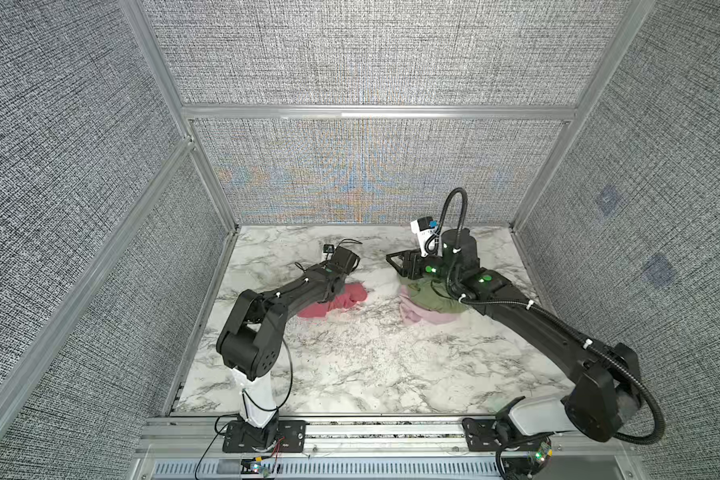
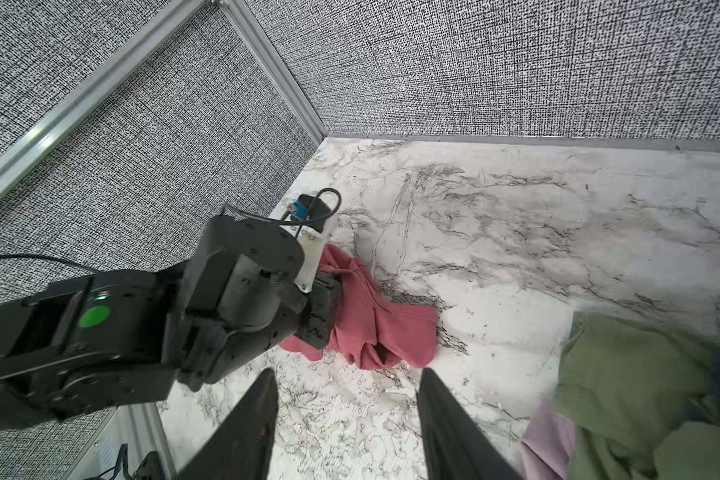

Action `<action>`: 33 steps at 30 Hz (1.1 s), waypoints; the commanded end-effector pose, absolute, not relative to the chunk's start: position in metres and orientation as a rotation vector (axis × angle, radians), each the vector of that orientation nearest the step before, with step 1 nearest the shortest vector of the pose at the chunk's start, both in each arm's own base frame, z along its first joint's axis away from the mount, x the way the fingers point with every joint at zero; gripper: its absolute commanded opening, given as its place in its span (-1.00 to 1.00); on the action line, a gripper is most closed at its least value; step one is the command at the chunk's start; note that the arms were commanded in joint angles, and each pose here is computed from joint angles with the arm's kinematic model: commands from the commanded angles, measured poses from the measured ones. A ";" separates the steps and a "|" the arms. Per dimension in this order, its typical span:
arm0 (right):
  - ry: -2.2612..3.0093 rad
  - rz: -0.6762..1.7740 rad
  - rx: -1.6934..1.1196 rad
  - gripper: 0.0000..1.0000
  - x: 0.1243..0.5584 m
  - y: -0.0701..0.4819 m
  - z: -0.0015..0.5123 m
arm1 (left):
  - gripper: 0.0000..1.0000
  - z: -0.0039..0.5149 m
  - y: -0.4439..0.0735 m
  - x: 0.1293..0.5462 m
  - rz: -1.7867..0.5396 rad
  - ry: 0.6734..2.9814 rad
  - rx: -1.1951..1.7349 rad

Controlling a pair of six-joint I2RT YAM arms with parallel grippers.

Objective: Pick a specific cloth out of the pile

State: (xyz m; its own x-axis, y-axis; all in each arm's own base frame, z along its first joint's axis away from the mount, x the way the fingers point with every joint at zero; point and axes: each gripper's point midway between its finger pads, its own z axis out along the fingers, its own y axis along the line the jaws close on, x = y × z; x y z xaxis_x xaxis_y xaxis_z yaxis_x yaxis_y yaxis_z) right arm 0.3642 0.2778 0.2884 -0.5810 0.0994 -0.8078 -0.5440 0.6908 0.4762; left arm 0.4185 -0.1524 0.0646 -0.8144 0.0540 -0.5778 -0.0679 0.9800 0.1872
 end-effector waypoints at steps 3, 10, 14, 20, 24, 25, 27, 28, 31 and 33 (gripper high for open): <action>2.003 0.895 -0.341 0.12 0.369 0.277 0.292 | -1.00 0.038 -0.158 0.424 0.134 2.552 -0.017; 2.000 0.891 -0.343 0.12 0.367 0.275 0.295 | -0.65 0.082 -0.169 0.430 0.007 2.453 -0.013; 1.998 0.895 -0.343 0.12 0.365 0.274 0.295 | -0.27 0.110 -0.169 0.424 -0.048 2.422 -0.026; 1.990 0.891 -0.338 0.12 0.363 0.271 0.296 | -0.17 0.138 -0.165 0.400 -0.116 2.417 -0.023; 1.986 0.897 -0.333 0.12 0.362 0.271 0.296 | -0.16 0.132 -0.159 0.378 -0.128 2.471 -0.007; 1.985 0.900 -0.329 0.12 0.362 0.271 0.296 | -0.16 0.129 -0.160 0.373 -0.141 2.483 0.015; 1.982 0.904 -0.327 0.12 0.361 0.271 0.296 | -0.19 0.121 -0.159 0.363 -0.156 2.506 0.018; 1.982 0.904 -0.326 0.12 0.360 0.271 0.296 | -0.19 0.118 -0.158 0.361 -0.161 2.509 0.008; 1.982 0.911 -0.324 0.12 0.360 0.271 0.295 | -0.20 0.108 -0.164 0.359 -0.228 2.501 -0.014; 1.988 0.915 -0.325 0.12 0.360 0.272 0.292 | -0.20 0.098 -0.170 0.361 -0.275 2.504 -0.042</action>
